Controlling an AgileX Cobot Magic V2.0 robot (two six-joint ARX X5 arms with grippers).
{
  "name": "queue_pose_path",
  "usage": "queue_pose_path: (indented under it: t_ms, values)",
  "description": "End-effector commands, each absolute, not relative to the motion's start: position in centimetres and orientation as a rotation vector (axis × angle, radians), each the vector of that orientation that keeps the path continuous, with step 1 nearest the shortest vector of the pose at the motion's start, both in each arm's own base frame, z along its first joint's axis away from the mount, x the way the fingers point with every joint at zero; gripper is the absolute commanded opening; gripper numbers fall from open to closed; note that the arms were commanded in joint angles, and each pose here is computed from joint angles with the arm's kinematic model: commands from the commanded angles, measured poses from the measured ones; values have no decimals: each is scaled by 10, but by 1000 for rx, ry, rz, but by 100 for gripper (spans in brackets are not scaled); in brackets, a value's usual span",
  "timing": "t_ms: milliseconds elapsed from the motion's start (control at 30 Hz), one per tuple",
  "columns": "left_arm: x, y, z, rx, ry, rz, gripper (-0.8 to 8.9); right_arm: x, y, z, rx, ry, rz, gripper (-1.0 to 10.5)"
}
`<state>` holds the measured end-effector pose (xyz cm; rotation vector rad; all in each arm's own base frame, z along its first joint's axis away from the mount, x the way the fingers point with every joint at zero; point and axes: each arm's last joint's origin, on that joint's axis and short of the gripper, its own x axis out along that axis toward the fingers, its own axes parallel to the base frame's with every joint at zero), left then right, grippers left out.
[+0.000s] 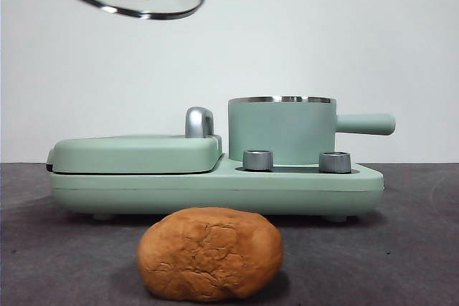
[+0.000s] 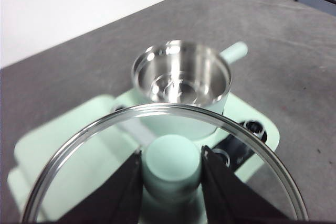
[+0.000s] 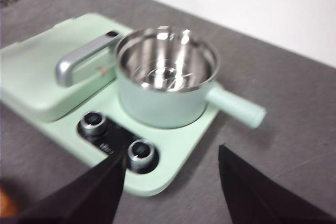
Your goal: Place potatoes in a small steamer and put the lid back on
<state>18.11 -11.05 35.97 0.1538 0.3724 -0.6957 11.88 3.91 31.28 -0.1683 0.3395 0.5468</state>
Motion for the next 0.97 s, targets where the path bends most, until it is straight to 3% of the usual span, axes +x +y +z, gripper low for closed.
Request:
queue_pose_path:
  t_ms: [33,167,467,567,967]
  values:
    - [166,-101,358,86,341,-657,8,119,45,316,-186,334,626,277]
    - [146,-88,348,54,354,-594,8,121,60,311,-215,358,782,277]
    - [121,-71,345,59,367,-533,8,135,103,287,-289,514,1013,286]
    - [119,-70,346,56,357,-533,8,137,120,277,-320,576,1082,350]
    - [117,-69,341,32,423,-522,8,143,178,233,-457,717,1273,372]
